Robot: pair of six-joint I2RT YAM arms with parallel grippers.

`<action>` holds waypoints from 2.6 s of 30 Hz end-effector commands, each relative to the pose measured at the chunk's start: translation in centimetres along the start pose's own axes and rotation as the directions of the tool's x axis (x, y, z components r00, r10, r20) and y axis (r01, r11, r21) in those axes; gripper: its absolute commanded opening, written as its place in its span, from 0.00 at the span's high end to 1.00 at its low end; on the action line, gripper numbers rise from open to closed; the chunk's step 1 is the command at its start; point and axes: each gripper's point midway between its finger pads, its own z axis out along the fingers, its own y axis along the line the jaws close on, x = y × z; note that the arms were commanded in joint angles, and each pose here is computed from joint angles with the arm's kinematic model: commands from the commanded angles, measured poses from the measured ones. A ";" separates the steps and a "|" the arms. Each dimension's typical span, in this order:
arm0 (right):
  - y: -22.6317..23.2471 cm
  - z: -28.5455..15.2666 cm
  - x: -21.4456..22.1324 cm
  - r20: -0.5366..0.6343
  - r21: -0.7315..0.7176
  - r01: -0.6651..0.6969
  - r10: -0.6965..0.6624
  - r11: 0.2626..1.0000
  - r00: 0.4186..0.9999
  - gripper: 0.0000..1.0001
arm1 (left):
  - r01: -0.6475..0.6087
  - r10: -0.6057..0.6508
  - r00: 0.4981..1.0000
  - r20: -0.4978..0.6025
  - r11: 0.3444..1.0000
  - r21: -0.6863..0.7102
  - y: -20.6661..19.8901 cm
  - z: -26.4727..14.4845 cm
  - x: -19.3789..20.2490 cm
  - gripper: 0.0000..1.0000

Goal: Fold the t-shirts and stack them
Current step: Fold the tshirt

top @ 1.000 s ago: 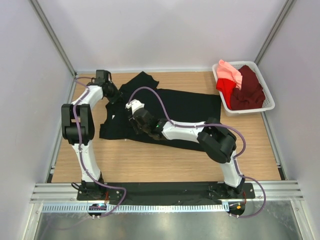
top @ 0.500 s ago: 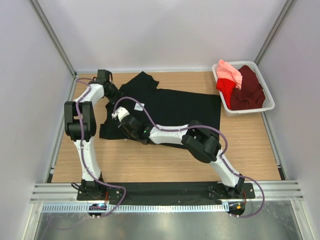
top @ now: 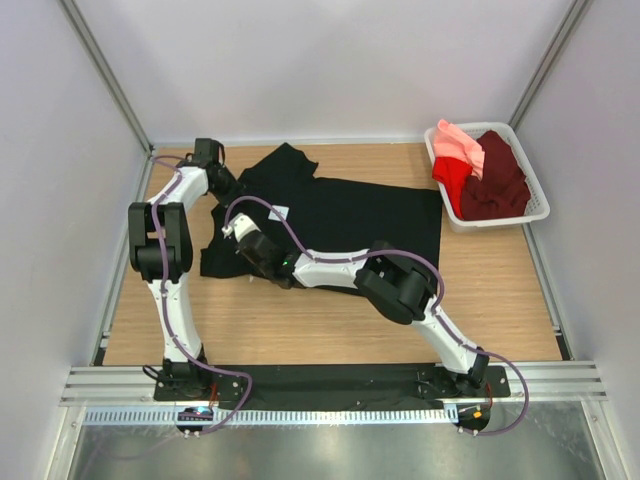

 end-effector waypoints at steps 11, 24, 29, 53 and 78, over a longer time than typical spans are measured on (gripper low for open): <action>-0.6 -2.5 -6.9 0.133 -0.025 -0.105 0.108 0.994 0.985 0.70 | -0.006 0.006 1.000 0.009 1.000 -0.012 0.2 -0.1 -0.4 1.00; -1.2 1.0 -3.4 0.051 0.065 -0.089 0.086 0.994 0.995 0.69 | -0.005 0.006 1.000 0.016 0.999 -0.036 0.7 -0.1 -0.4 1.00; -2.7 1.8 -2.0 0.031 0.112 -0.109 0.106 0.988 0.994 0.69 | -0.004 0.005 1.000 0.020 0.999 -0.035 0.6 -0.3 -0.5 1.00; -5.9 -0.7 -6.0 0.137 0.103 -0.187 0.172 0.977 0.976 0.99 | 0.009 -0.008 1.000 0.027 0.999 -0.034 0.2 0.7 -1.3 1.00; -11.6 -4.0 -6.8 0.112 0.146 -0.391 0.378 0.909 0.919 0.70 | -0.146 0.202 0.959 0.201 0.954 -0.261 2.4 -9.4 -3.6 0.50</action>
